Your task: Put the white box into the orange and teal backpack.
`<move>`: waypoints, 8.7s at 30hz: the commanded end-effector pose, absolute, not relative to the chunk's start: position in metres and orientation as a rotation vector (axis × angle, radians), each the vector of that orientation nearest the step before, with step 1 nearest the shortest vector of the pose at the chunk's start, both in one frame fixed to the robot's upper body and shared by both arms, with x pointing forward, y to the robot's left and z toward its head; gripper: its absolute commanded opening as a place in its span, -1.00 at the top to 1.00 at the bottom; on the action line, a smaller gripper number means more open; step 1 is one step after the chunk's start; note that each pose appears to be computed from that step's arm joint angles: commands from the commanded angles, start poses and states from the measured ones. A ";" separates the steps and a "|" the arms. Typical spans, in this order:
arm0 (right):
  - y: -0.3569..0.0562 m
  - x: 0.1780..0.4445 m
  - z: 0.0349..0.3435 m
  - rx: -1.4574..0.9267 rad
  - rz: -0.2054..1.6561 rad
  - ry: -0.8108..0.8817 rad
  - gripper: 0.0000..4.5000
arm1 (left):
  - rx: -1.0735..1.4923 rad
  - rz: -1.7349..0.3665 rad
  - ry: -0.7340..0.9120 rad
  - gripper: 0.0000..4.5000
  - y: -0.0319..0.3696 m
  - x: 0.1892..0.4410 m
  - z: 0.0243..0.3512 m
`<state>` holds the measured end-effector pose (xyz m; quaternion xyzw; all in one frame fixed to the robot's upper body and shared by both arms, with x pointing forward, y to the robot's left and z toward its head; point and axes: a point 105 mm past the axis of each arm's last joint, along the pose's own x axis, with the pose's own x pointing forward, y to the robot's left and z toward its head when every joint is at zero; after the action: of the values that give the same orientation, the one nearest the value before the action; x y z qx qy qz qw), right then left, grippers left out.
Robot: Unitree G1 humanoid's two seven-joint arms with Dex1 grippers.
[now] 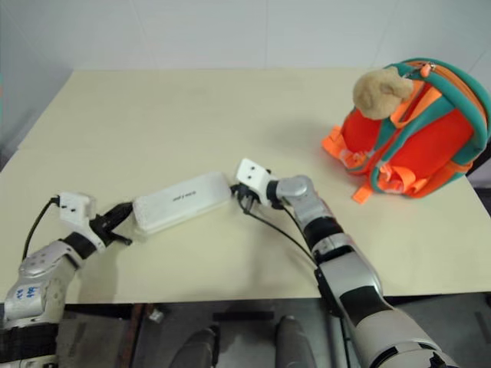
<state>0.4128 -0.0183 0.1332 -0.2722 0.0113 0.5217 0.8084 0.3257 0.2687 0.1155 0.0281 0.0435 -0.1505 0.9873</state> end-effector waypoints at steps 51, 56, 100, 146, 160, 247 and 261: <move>-0.028 0.386 0.133 -0.498 1.184 0.020 1.00 | 0.062 -0.344 0.236 0.98 0.249 0.290 0.117; -0.044 0.379 0.134 -0.501 1.188 0.041 1.00 | 0.074 -0.404 0.231 0.98 0.244 0.301 0.117; -0.090 0.392 0.143 -0.527 0.916 0.071 1.00 | 0.119 -0.682 0.182 0.98 0.195 0.350 0.121; -0.162 0.357 0.173 -0.547 0.871 0.175 0.83 | 0.073 -0.863 0.333 0.81 0.237 0.310 0.149; -0.171 0.344 0.203 -0.380 1.005 0.214 -1.00 | -0.230 -1.084 0.353 -0.98 0.227 0.314 0.175; -0.117 0.356 0.157 -0.188 1.048 0.389 -1.00 | -0.789 -1.136 0.496 0.15 0.120 0.371 0.133; -0.125 0.349 0.165 -0.161 1.005 0.339 -1.00 | -0.690 -1.238 0.268 0.38 0.129 0.359 0.162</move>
<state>0.3510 -0.1212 0.1450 -0.0765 0.1982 0.4835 0.8492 0.3616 0.1244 0.1355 -0.3313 0.1874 -0.5364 0.7533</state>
